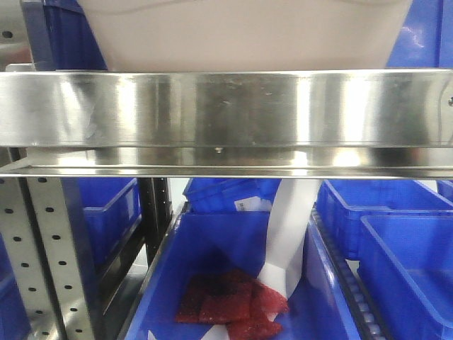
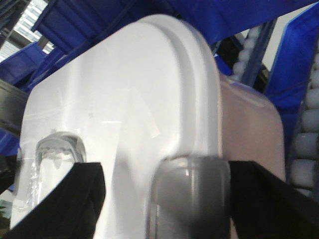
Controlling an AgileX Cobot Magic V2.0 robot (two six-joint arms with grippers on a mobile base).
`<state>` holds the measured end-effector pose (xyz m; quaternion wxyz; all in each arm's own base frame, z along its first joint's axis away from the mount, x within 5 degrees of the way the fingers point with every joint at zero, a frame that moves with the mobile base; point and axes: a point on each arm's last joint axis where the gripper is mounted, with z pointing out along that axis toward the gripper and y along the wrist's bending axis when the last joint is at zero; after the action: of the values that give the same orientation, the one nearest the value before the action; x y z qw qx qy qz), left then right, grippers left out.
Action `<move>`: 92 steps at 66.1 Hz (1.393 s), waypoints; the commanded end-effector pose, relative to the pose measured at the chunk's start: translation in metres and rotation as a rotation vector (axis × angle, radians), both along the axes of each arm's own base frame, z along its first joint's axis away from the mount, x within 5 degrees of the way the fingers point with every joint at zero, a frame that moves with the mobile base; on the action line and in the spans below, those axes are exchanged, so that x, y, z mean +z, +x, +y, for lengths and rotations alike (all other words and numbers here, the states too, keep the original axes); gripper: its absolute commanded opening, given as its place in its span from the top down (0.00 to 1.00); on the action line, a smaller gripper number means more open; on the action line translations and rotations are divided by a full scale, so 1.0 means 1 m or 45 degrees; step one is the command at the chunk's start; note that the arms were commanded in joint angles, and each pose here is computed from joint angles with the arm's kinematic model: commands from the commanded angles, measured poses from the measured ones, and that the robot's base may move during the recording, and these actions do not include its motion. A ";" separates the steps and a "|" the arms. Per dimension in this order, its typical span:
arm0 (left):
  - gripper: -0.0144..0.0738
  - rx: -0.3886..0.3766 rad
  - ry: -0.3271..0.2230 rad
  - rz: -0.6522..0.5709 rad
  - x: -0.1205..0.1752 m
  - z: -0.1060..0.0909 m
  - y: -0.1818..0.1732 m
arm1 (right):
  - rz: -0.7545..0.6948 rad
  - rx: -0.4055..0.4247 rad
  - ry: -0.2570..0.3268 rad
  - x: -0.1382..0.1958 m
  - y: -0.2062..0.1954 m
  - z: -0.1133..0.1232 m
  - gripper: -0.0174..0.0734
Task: Grab white bin and place on right shelf
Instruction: 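Push the bin forward onto the upper shelf rollers with both grippers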
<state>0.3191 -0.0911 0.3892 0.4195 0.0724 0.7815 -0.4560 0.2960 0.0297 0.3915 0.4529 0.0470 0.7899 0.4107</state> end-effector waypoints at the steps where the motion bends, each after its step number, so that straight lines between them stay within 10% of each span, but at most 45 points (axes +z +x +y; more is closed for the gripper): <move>1: 0.33 0.039 -0.091 -0.099 0.029 -0.001 -0.008 | -0.118 -0.058 0.053 0.026 -0.007 -0.001 0.16; 39: 0.36 0.148 -0.043 -0.121 0.027 0.011 -0.001 | -0.120 -0.177 -0.054 0.017 -0.002 -0.009 0.17; 47: 0.56 0.127 -0.043 -0.112 0.026 0.014 -0.002 | -0.101 -0.126 -0.058 0.014 -0.004 -0.007 0.30; 58: 1.00 0.122 -0.040 -0.111 0.025 0.014 -0.002 | -0.102 -0.121 -0.063 0.014 -0.004 -0.006 0.73; 73: 0.97 0.133 -0.001 -0.103 0.022 0.015 0.000 | -0.163 -0.196 -0.082 0.025 -0.003 -0.011 0.75; 92: 0.97 0.649 0.251 -0.411 0.068 0.048 -0.059 | -0.431 -0.386 -0.354 0.064 -0.042 -0.021 0.74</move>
<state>0.2826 -0.0521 0.4306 0.5551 0.0160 0.7885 -0.2642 0.2713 0.0113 0.4323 0.5879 0.0267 0.7701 0.2461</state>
